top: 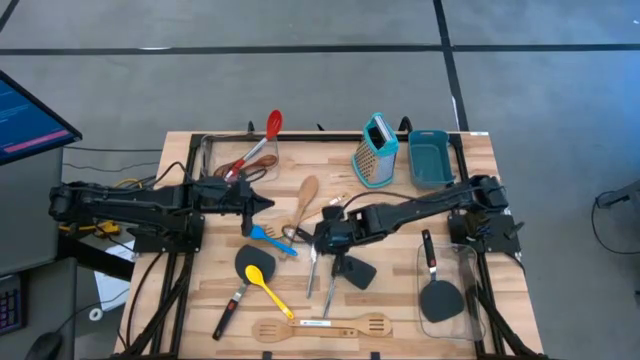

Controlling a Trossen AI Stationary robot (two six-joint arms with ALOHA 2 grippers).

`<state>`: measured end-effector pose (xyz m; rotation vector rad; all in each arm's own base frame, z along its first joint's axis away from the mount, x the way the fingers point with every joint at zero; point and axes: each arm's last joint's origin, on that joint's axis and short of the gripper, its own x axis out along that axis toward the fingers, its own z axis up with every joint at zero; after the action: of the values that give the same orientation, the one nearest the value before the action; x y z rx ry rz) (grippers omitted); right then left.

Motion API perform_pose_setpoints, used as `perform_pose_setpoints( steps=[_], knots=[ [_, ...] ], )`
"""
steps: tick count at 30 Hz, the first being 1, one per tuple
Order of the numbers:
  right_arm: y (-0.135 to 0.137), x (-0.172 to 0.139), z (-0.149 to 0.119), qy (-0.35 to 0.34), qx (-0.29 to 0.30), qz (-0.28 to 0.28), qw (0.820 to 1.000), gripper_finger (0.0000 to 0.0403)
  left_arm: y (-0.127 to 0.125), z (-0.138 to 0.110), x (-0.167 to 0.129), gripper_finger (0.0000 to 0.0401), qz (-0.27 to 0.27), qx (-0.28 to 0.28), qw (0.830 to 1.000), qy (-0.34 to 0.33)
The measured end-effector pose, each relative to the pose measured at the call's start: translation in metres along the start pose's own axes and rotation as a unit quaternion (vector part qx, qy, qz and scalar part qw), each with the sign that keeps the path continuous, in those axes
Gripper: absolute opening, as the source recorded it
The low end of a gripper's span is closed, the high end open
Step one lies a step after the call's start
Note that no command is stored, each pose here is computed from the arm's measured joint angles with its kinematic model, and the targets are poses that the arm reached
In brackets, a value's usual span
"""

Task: Pick & Place Kitchen Items
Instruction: Put the left silver knife into the green bin

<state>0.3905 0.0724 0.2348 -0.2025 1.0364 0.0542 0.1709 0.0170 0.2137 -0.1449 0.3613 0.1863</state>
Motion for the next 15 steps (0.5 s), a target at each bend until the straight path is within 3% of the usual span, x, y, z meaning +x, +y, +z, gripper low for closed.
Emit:
perform_pose_setpoints(
  steps=[7, 15],
  knots=[
    [-0.019, -0.019, 0.0, -0.007, 0.026, -0.026, 0.999, 0.0001, -0.02, -0.004, 0.001, 0.0003, -0.071, 0.021, 0.997, 0.014],
    [-0.019, -0.008, -0.007, 0.013, -0.006, -0.027, 1.0, 0.0, -0.037, -0.01, 0.013, 0.0003, -0.088, 0.042, 0.995, 0.02]
  ],
)
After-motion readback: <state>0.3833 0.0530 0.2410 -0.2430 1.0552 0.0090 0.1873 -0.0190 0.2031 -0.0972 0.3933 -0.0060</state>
